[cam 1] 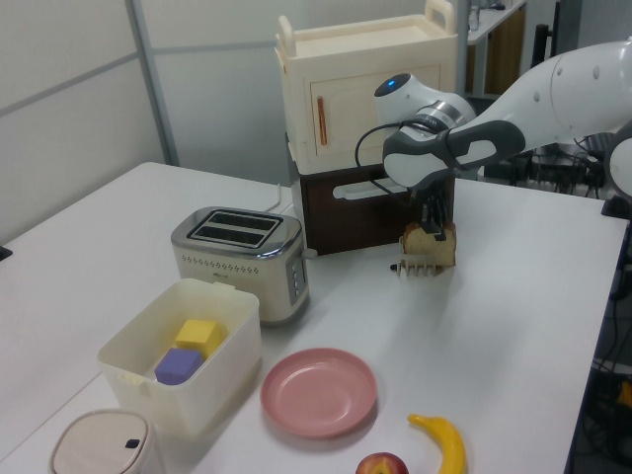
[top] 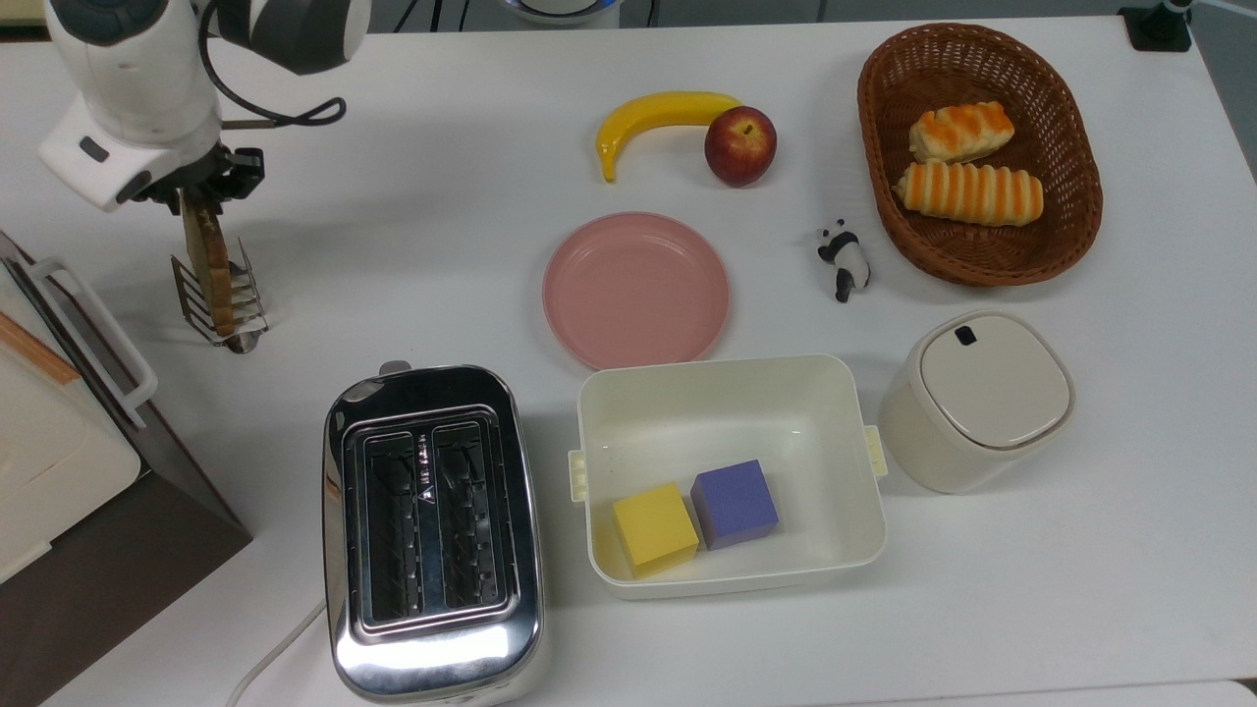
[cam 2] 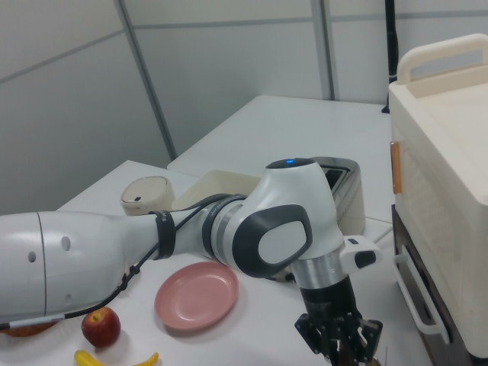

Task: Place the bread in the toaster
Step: 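Lower the gripper and close it on the bread slice's crust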

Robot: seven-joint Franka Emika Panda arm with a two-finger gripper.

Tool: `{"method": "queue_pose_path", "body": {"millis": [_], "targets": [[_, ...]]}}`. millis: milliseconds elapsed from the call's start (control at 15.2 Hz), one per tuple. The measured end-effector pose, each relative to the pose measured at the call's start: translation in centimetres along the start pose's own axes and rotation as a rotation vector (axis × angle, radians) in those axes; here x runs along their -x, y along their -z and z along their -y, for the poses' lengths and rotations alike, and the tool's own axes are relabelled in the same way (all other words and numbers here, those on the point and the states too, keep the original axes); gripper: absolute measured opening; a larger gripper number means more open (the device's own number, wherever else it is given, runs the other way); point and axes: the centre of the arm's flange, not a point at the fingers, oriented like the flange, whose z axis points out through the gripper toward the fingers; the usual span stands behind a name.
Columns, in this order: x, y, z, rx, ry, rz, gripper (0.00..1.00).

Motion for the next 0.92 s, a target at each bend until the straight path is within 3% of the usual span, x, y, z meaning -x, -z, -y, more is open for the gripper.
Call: {"method": "queue_pose_path", "body": {"millis": [329,526,921], "targets": [[0.3,1.0,-0.5,0.01,-0.009,-0.016,0.38],[0.4,1.0,-0.6,0.009,-0.011,-0.015,0.12],[0.3,2.4,-1.1,0.023,-0.02,-0.039,0.11]]}}
